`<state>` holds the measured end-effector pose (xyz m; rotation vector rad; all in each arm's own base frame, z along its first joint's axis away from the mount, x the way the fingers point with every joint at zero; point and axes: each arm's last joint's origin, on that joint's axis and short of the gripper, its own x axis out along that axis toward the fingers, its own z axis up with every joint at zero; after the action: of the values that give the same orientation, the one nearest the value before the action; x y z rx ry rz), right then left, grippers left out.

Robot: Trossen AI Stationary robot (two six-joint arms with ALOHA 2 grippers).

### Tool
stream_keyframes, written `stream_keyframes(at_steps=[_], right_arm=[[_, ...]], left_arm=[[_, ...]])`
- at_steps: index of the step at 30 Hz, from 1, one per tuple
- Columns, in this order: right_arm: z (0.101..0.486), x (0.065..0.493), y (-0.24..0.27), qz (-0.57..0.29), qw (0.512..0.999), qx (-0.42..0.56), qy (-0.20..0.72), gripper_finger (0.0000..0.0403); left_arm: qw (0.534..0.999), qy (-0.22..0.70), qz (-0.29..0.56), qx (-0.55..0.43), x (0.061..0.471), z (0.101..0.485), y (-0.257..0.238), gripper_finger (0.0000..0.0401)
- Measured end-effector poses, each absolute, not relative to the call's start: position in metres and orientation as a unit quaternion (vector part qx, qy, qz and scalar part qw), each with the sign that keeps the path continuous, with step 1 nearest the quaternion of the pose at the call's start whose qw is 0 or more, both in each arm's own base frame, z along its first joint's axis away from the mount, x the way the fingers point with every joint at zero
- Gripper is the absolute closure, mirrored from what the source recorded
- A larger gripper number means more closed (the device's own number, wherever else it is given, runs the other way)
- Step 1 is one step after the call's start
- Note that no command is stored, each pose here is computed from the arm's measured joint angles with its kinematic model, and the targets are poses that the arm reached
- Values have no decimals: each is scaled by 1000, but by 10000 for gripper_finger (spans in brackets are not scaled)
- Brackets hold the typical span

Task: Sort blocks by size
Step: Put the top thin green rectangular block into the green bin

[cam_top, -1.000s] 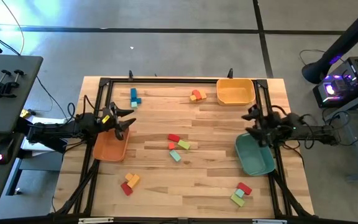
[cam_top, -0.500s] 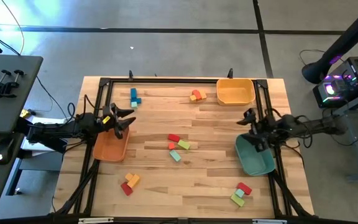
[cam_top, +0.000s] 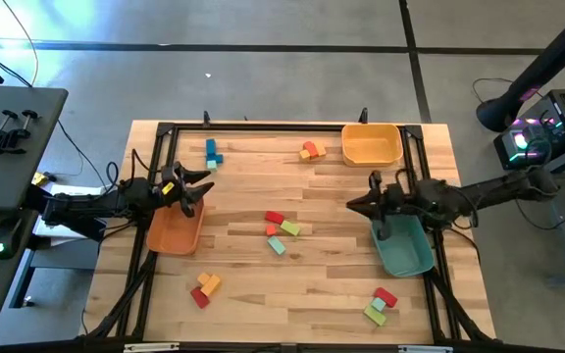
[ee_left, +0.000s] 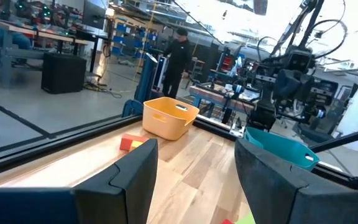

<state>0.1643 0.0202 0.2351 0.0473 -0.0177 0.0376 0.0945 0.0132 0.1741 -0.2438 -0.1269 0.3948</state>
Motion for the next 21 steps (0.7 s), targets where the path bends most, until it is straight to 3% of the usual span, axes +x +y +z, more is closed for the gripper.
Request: stream_keyframes(at_steps=[10,17,21], right_arm=[[282,196,47,-6,978,-6,209,400],[279,229,84,21,963,-33,268,387],[275,249,95,44,946,-18,321,355]], left_arm=[[971,-55,208,-106,94,173,14,201],[968,-58,212,-119,94,173,14,201],[968,-58,212,-119,94,173,14,201]])
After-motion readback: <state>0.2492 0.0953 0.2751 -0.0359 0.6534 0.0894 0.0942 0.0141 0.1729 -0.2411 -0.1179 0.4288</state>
